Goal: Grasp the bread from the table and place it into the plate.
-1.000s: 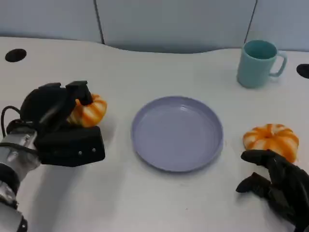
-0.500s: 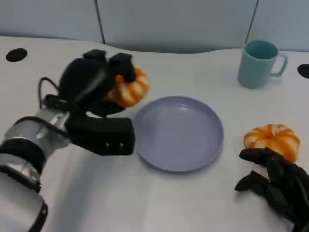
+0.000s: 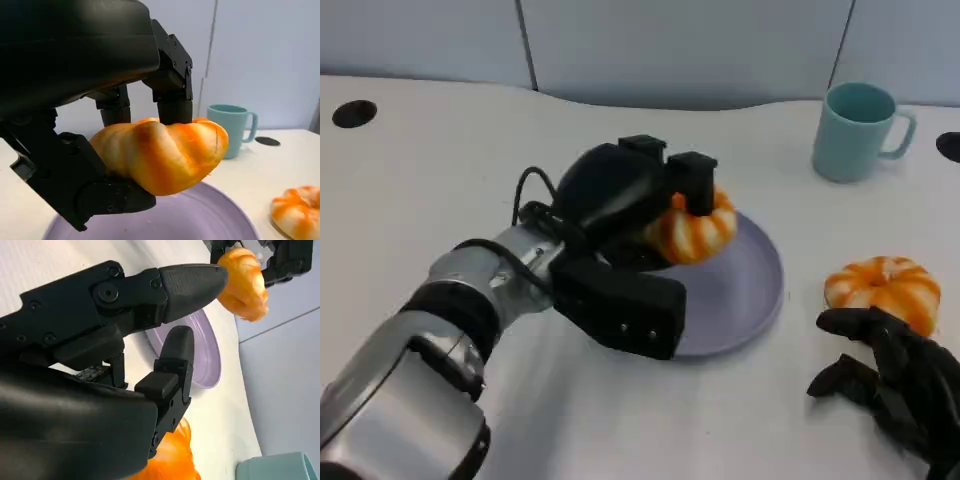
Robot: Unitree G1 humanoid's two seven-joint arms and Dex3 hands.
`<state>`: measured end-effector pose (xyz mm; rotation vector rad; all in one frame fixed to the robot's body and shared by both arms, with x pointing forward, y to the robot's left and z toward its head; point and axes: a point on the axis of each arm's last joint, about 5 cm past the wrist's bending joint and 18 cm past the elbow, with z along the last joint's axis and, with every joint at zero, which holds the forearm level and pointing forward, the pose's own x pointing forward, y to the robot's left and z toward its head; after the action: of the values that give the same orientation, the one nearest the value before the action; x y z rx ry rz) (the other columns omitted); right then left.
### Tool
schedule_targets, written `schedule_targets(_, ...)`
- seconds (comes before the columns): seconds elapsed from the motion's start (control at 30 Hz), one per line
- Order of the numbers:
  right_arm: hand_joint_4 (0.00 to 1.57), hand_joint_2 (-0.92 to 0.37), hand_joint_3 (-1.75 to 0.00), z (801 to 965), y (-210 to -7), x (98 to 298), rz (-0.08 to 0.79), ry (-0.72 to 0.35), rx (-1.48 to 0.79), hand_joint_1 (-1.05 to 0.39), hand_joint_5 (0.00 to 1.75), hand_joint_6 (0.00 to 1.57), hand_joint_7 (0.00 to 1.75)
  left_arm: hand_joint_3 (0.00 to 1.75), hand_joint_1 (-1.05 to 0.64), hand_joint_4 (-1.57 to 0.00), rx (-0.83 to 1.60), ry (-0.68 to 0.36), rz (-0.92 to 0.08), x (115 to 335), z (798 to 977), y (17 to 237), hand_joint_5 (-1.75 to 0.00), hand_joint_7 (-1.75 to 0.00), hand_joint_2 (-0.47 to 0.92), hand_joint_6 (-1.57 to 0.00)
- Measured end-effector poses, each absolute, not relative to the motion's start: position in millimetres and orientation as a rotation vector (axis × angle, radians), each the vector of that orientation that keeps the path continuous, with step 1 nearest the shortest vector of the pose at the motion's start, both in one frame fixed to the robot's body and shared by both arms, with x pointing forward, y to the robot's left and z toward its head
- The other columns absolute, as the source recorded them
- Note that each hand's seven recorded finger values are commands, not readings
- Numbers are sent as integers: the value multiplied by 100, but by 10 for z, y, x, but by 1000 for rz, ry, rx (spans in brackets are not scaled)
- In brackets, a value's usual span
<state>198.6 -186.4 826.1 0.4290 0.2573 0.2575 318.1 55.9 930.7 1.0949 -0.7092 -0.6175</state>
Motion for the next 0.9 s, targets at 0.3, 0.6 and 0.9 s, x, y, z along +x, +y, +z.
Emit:
schedule_targets(0.3,59,-92,-26,8274,-1862,1979,254,264,430,-44,141,59,97,96,-22,-89,1161,-597,-725,3166,9270,490,-175,-134,56,-81)
schedule_targets(0.6,60,-92,-25,8281,-1849,1960,253,268,431,-43,140,60,96,16,-37,-49,1196,-507,-784,3181,9276,491,-105,-45,90,-59)
schedule_targets(0.9,60,-92,-25,8280,-1852,1959,256,270,437,-43,136,59,96,27,-80,-10,1227,-448,-841,3235,9381,473,-28,-1,92,-26)
